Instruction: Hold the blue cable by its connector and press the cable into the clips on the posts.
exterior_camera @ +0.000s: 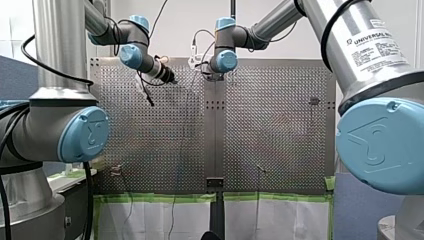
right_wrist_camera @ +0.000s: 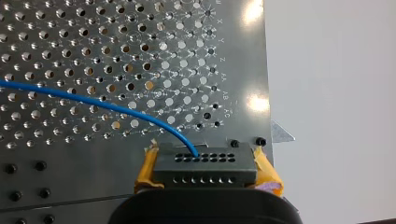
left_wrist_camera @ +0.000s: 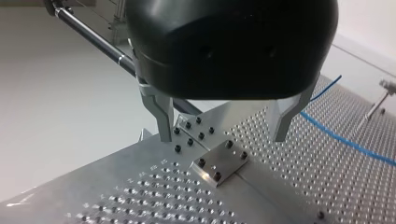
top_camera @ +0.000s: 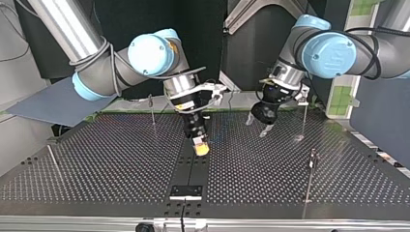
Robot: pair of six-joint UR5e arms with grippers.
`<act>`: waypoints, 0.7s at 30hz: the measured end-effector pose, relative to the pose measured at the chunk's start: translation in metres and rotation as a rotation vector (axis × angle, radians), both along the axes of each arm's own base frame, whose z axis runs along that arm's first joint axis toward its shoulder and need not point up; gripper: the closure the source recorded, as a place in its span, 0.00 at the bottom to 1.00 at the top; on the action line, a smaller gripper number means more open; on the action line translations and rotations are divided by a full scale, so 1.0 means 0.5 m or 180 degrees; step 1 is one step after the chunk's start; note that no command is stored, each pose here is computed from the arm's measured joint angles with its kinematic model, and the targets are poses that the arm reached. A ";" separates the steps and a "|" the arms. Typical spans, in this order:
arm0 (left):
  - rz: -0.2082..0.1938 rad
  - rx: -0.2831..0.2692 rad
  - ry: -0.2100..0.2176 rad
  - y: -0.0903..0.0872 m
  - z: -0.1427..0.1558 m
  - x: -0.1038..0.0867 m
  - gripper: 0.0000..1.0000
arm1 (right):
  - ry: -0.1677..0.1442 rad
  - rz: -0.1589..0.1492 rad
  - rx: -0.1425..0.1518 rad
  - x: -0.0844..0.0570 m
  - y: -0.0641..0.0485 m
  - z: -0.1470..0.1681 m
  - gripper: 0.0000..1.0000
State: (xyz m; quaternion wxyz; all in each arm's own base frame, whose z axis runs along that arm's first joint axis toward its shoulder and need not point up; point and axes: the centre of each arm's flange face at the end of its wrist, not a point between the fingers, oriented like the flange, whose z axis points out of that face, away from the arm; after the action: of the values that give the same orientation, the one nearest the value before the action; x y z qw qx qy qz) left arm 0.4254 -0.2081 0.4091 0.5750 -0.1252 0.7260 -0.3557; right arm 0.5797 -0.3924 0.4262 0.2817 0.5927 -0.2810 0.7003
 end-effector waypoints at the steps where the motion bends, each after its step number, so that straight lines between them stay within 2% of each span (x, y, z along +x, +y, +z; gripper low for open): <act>1: -0.0030 -0.0030 0.0018 -0.003 -0.003 0.001 0.02 | 0.0000 0.0001 0.0000 0.000 0.000 0.000 1.00; 10: -0.0254 -0.0244 0.0249 -0.024 -0.040 0.012 0.02 | 0.0013 0.0001 -0.0005 0.000 0.001 -0.001 1.00; 21: -0.0562 -0.0546 0.0405 -0.050 -0.039 0.000 0.02 | 0.0012 -0.0005 -0.0009 0.000 0.000 0.000 1.00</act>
State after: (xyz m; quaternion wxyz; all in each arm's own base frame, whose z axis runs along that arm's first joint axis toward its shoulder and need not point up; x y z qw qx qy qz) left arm 0.4254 -0.2331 0.3896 0.4815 -0.1318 0.7361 -0.4571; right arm 0.5796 -0.3924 0.4262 0.2837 0.5934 -0.2800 0.6993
